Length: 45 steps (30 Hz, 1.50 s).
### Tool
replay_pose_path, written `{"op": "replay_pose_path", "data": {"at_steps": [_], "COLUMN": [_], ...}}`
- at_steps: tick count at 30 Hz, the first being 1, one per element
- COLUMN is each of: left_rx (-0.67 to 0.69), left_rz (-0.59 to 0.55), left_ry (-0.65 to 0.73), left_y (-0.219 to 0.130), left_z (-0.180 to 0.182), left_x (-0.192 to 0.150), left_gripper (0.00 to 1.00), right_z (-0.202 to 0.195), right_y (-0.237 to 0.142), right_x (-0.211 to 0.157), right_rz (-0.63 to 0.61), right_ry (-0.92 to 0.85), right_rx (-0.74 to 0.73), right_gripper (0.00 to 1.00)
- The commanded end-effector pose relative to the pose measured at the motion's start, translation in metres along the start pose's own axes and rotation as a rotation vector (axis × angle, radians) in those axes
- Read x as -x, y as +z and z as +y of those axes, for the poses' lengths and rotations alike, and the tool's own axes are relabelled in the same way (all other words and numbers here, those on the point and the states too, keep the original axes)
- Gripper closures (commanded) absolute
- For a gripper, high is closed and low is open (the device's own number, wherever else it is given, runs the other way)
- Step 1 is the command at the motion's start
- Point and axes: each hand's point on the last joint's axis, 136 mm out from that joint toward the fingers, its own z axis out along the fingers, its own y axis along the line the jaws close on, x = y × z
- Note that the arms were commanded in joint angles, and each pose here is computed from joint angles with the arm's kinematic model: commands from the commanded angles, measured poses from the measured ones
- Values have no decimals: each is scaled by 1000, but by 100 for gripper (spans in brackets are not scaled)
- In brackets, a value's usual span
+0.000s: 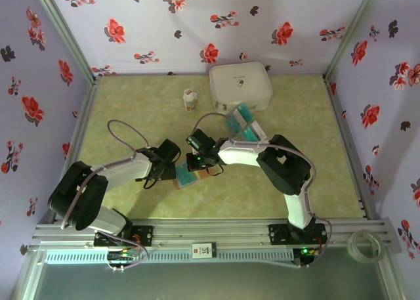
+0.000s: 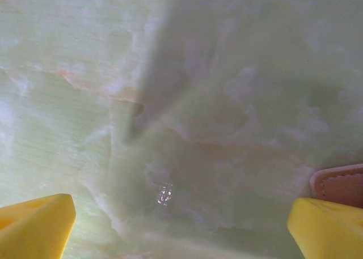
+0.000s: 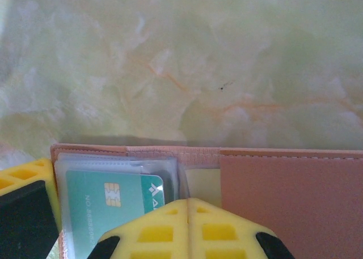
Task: Put the credit cards into the card holder
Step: Insert the credit card into the card slot, then rotate the card holder at the center of the table.
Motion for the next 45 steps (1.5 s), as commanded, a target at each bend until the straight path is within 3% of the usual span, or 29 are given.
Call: {"op": "replay_pose_path", "data": {"at_steps": [1, 13, 21, 32, 40, 45], "left_rx": [17, 13, 8, -12, -8, -8], "left_rz": [37, 35, 32, -2, -17, -17], "left_ry": [15, 16, 21, 22, 26, 30], "left_y": [16, 16, 12, -5, -12, -12], "left_z": [0, -2, -2, 0, 4, 3], "left_x": [-10, -8, -7, 3, 8, 8], "left_gripper": [0, 0, 0, 0, 0, 0], "right_z": [19, 26, 5, -64, -74, -79], "right_y": [7, -9, -52, -86, -71, -66], "right_x": [-11, -6, 15, 16, 7, 2], "right_rz": [32, 4, -82, -138, -90, -79], "right_ry": [-12, -42, -21, 56, 63, 65], "right_rx": [44, 38, 2, -137, -148, -155], "right_gripper": [100, 99, 74, 55, 55, 70]}}
